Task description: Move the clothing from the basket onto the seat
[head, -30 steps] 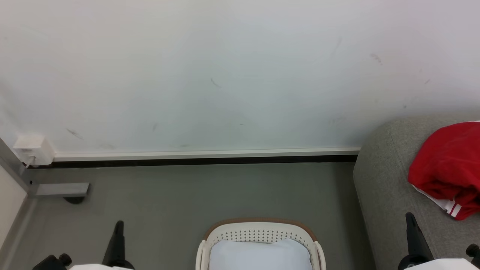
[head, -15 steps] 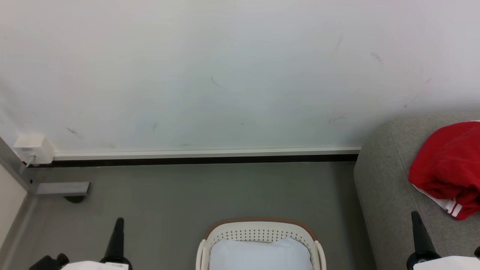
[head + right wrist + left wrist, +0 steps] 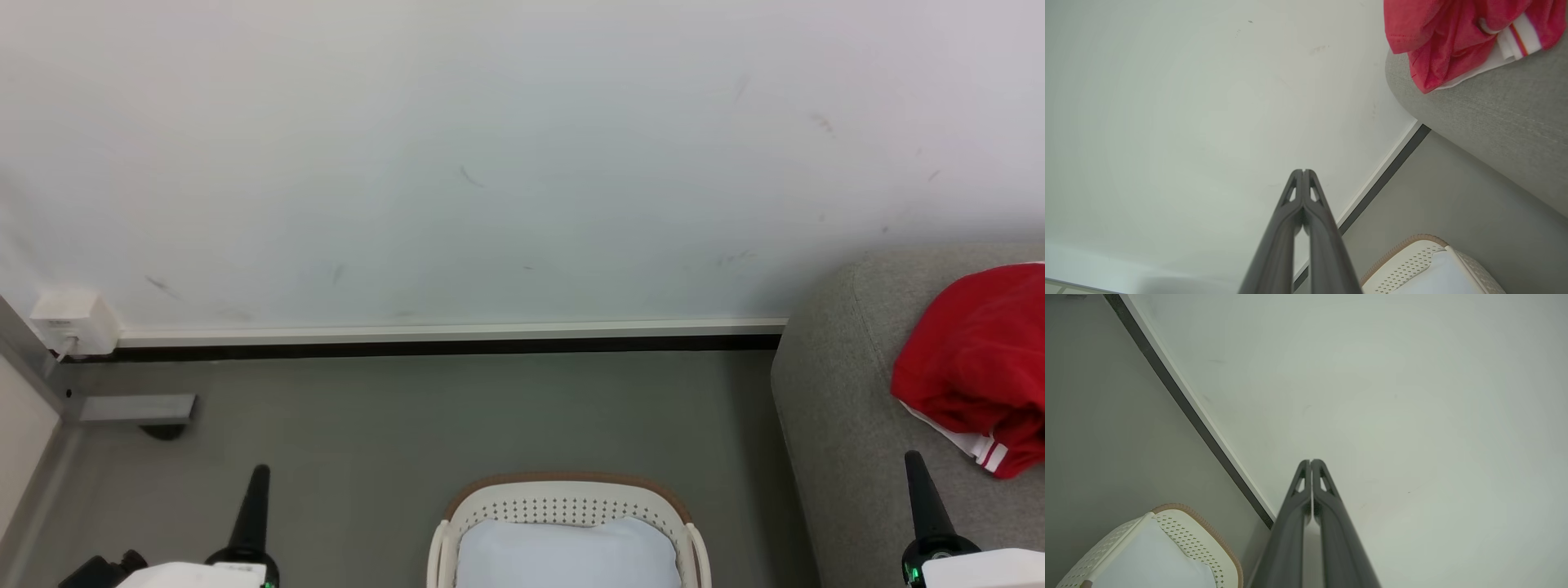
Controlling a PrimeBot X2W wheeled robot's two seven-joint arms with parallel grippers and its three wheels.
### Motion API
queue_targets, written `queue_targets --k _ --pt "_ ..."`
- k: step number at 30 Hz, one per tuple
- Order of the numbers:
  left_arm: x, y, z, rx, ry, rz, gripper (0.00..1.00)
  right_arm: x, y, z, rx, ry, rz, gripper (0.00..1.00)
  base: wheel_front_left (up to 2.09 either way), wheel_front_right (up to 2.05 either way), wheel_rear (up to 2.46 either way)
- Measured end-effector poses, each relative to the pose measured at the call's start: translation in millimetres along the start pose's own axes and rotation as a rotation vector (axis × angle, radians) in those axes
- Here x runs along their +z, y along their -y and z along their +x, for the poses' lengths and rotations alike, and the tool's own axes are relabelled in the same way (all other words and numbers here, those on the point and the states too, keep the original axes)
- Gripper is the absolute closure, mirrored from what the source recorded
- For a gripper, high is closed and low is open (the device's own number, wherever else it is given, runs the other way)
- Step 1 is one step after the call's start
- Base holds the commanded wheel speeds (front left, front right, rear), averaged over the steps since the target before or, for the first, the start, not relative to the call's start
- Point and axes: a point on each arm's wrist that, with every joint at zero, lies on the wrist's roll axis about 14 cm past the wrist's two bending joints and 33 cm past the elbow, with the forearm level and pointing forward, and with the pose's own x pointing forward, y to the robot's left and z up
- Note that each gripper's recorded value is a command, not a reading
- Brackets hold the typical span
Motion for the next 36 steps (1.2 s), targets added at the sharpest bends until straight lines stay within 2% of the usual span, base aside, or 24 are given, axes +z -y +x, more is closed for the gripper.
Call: queue_targets --k 36 --pt "4.8 12.4 5.9 -0.046 -0.015 -0.298 1.00 11.6 -6.4 6.1 0.027 0.005 0.270 1.00 0.00 0.00 0.00"
